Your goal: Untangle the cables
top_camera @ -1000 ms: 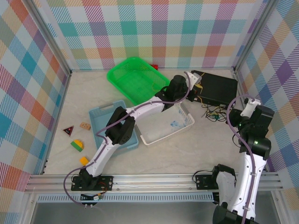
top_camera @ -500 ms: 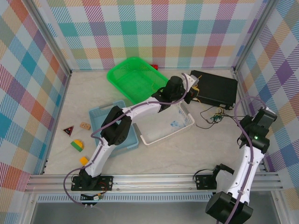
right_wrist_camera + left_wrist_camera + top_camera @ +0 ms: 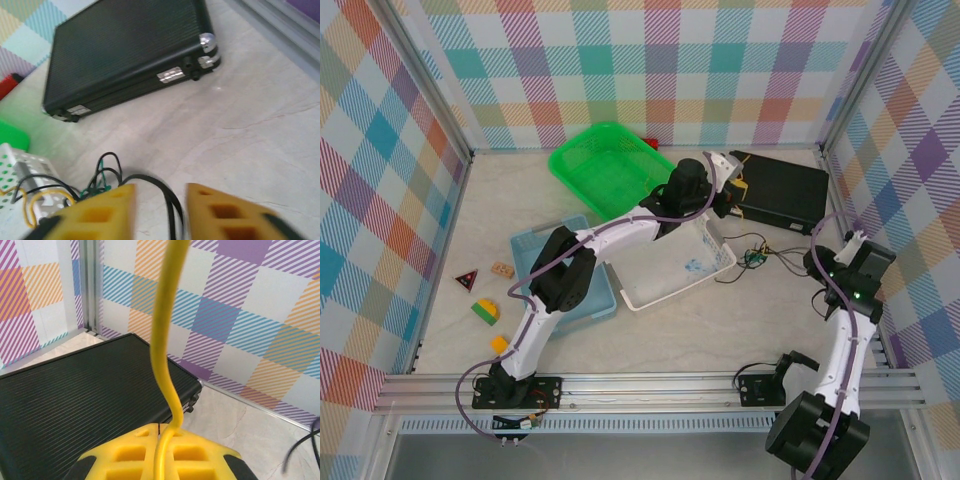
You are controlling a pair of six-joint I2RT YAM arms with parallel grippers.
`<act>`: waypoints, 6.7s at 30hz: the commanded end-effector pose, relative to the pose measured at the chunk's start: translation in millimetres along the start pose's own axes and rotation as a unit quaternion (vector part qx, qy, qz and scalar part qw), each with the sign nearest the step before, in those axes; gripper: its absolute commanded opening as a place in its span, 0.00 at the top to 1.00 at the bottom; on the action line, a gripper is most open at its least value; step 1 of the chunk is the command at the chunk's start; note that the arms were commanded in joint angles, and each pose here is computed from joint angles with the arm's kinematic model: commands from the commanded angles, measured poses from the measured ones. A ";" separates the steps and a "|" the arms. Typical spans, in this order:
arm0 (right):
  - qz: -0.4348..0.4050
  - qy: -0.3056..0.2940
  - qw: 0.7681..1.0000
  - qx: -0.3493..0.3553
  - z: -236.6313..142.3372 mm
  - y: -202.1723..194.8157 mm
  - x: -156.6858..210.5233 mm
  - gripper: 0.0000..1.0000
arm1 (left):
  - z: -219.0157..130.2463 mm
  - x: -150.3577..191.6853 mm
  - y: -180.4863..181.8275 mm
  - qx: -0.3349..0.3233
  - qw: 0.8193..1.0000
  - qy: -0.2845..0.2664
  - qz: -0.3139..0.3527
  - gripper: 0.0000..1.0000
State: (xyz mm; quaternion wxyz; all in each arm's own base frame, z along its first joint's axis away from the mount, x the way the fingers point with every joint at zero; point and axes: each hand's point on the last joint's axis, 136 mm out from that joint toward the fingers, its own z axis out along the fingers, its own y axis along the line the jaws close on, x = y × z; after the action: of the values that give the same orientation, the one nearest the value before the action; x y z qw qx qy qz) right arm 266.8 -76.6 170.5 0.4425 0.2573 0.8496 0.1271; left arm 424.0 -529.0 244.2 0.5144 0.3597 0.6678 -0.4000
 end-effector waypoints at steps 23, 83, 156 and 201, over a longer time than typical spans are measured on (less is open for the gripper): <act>0.215 0.182 0.959 -0.036 11.9 37.1 -25.1 0.33 | -42.6 -89.8 -104.5 0.165 0.976 -0.110 0.089 1.00; -0.258 0.036 0.839 -0.477 -61.2 203.5 -45.9 0.40 | -41.5 -154.0 -73.7 0.082 0.988 -0.130 0.017 1.00; -0.086 -0.004 0.977 -0.194 6.4 145.3 -151.7 1.00 | -78.9 48.3 -193.5 0.288 0.955 0.061 -0.025 1.00; -0.087 -0.041 0.955 -0.281 -71.5 175.1 -130.5 1.00 | -45.1 12.2 -165.4 0.205 0.978 -0.025 0.011 0.15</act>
State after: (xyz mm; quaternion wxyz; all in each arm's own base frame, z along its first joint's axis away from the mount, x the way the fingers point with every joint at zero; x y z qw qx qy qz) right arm 338.4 -10.6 370.5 0.5403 0.0613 0.7881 0.2883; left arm 237.2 -549.4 209.0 0.3873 0.4805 0.5888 -0.5220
